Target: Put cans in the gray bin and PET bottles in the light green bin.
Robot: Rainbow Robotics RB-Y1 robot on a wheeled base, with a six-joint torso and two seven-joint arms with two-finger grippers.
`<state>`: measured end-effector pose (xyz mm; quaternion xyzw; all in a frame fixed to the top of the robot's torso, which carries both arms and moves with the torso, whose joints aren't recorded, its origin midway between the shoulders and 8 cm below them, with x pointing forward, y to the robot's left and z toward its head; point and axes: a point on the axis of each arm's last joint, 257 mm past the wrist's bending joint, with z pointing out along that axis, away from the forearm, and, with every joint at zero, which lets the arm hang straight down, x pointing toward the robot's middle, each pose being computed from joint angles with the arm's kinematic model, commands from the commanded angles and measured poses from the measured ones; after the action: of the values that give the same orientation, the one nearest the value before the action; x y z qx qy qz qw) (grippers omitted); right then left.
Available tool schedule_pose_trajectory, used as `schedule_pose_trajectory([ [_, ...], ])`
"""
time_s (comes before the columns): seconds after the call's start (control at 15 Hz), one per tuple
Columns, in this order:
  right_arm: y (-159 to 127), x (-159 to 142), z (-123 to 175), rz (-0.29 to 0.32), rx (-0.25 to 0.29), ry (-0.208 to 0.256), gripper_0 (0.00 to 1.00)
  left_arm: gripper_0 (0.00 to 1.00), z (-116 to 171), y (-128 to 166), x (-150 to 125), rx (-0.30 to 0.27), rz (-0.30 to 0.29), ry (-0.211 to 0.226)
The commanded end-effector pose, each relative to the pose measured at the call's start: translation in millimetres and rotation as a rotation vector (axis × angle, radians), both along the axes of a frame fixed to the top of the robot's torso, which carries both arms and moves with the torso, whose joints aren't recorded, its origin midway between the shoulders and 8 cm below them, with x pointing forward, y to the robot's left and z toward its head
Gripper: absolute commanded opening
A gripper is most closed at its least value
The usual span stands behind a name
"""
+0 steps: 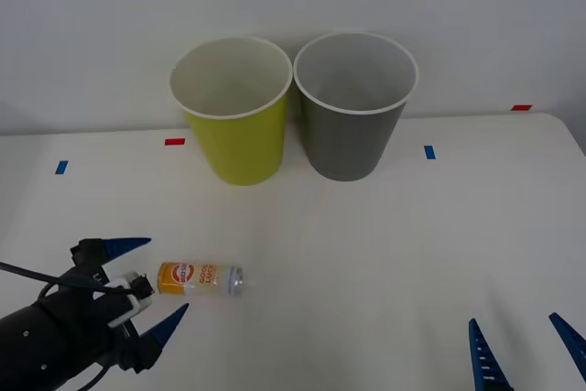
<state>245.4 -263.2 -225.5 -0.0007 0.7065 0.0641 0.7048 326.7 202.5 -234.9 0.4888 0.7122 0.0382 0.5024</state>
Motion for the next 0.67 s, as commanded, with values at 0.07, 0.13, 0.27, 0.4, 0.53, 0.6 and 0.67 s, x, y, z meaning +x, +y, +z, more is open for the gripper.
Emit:
schedule_pose_trajectory([
  [0.07, 0.0, 0.0, 0.0, 0.0, 0.0, 0.0, 1.0, 1.0, -3.0, -0.5, -3.2, 0.045, -0.006, 0.013],
  [0.13, 0.0, 0.0, 0.0, 0.0, 0.0, 0.0, 1.0, 1.0, -5.3, 1.2, -1.1, 0.072, -0.005, 0.018],
  [0.27, 0.0, 0.0, 0.0, 0.0, 0.0, 0.0, 1.0, 1.0, -10.9, 2.7, 0.9, 0.135, -0.025, 0.038],
  [0.4, 0.0, 0.0, 0.0, 0.0, 0.0, 0.0, 1.0, 1.0, -12.1, -5.2, -2.4, 0.154, -0.043, 0.087],
  [0.53, 0.0, 0.0, 0.0, 0.0, 0.0, 0.0, 1.0, 1.0, -9.9, -11.2, 0.4, 0.19, -0.069, 0.112],
  [0.6, 0.0, 0.0, 0.0, 0.0, 0.0, 0.0, 1.0, 1.0, -8.7, -15.1, 3.3, 0.22, -0.09, 0.107],
  [0.67, 0.0, 0.0, 0.0, 0.0, 0.0, 0.0, 1.0, 1.0, -10.8, -18.0, 4.7, 0.255, -0.107, 0.11],
])
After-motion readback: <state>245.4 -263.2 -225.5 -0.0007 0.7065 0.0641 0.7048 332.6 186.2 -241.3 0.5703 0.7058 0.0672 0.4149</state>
